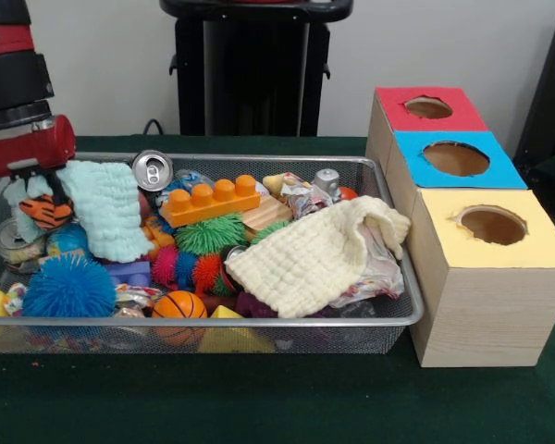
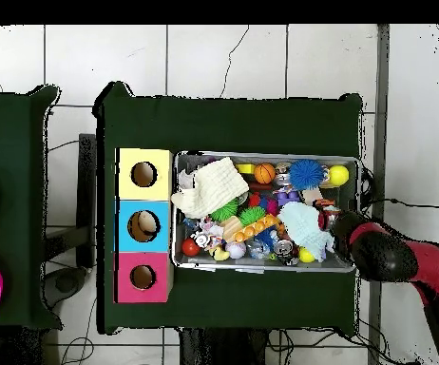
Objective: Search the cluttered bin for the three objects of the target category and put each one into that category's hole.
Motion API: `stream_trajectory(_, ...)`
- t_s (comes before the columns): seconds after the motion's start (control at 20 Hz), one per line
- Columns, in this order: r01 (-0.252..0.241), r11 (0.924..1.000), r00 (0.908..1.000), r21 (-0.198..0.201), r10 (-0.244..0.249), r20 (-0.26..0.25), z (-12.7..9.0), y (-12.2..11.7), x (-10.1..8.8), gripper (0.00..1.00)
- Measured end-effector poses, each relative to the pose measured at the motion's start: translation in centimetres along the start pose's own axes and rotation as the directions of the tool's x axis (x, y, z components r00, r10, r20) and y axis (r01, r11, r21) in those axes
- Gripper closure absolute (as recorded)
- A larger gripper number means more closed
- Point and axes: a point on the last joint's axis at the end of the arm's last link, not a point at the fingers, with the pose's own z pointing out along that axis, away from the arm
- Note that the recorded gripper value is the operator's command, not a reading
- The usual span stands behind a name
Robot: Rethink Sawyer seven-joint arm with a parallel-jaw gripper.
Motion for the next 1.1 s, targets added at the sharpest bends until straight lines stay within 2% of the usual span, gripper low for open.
stream_trajectory(0.15,0.027,0.9994,0.9993,0.021,-0.027,-0.027,0.2,0.3,0.3,1.0)
stream_trajectory(0.3,0.096,0.9941,0.9929,0.051,-0.092,-0.076,0.6,1.8,0.1,1.0)
stream_trajectory(0.6,0.165,0.985,0.9834,0.052,-0.16,-0.086,1.1,4.9,-1.7,1.0)
stream_trajectory(0.9,0.18,0.983,0.982,0.034,-0.178,-0.064,1.2,6.5,-3.2,1.0)
stream_trajectory(1.1,0.196,0.9805,0.9806,0.015,-0.196,-0.008,0.5,7.8,-5.4,1.0)
